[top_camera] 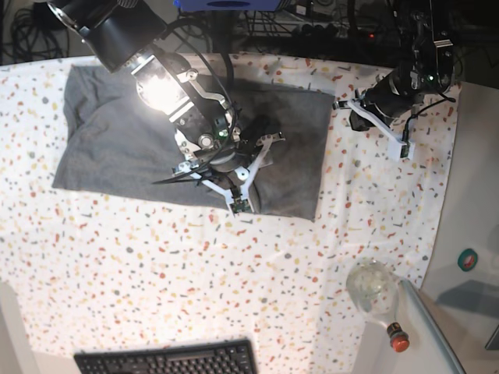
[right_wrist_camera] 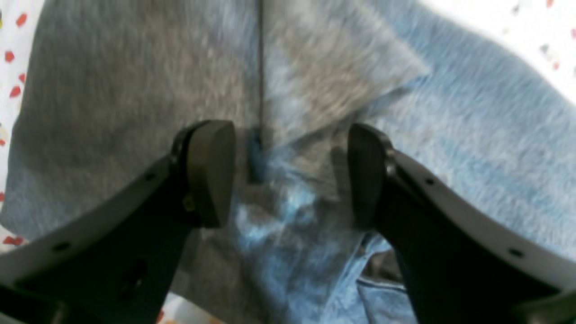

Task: Layout the t-shirt on the table in an organized manner, then fold the t-shirt properly
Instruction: 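Press and smooth the folded shirt with the right gripper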

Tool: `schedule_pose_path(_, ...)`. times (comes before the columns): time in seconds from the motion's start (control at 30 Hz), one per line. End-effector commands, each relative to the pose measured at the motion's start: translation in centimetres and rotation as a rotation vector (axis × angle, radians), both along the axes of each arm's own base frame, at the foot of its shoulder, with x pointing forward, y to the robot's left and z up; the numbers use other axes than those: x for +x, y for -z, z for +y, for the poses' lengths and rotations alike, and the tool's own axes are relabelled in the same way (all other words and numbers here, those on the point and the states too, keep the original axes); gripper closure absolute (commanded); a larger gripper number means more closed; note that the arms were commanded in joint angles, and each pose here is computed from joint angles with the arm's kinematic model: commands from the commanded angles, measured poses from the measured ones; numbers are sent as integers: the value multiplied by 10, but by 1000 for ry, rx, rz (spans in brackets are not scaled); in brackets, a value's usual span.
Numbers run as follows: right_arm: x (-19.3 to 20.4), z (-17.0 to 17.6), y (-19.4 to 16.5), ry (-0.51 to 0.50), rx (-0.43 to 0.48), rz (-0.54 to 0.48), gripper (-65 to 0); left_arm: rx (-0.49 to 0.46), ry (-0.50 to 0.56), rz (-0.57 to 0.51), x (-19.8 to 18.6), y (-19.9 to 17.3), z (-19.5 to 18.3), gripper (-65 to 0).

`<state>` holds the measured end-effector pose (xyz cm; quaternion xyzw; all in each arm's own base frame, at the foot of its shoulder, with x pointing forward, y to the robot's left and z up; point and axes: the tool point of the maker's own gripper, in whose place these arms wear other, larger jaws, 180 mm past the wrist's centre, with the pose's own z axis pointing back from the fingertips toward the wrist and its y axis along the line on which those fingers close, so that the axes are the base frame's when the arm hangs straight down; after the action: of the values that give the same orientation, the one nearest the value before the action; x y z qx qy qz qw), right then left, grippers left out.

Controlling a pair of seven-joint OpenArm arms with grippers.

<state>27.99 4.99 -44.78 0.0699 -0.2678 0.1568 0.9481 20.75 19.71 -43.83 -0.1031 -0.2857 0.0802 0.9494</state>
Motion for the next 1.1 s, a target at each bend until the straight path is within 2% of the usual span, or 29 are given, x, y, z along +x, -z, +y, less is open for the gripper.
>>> schedule_pose_path(0.0, 12, 6, -13, 4, 22, -46, -369, 3, 1, -31, 6, -7, 2, 0)
schedule_pose_path(0.07, 13, 6, -14, 4, 22, -49, -366, 3, 1, -31, 6, -7, 2, 0)
schedule_pose_path(0.13, 15, 4, -14, 6, 18, -51, -323, 3, 1, -31, 6, -7, 2, 0)
schedule_pose_path(0.27, 21, -2, -10, 9, -4, -50, -116, 3, 1, -30, 6, -7, 2, 0)
schedule_pose_path(0.33, 26, -10, -5, 41, -11, -36, -5, 3, 1, -30, 6, -7, 2, 0)
schedule_pose_path(0.37, 28, -16, -4, 67, -9, -30, 0, 3, 1, -30, 6, -7, 2, 0)
schedule_pose_path(0.5, 38, -34, -4, 137, -4, -27, 0, 3, 1, -30, 6, -7, 2, 0)
schedule_pose_path(0.7, 56, -51, -9, 188, -3, -72, 0, 3, 1, -33, 7, -7, 2, 0)
schedule_pose_path(0.77, 57, -50, -13, 190, 6, -80, 0, 3, 1, -33, 7, -7, 2, 0)
schedule_pose_path(0.9, 43, -33, -38, 180, 88, -121, 0, 3, 1, -33, 7, -7, 2, 0)
schedule_pose_path(0.97, 36, -24, -46, 167, 116, -139, -123, 3, 1, -33, 7, -7, 2, 0)
schedule_pose_path(1.03, 26, -9, -45, 116, 120, -144, -287, 3, 1, -33, 7, -7, 2, 0)
schedule_pose_path(1.07, 21, -4, -43, 89, 118, -152, -348, 3, 1, -33, 7, -7, 2, 0)
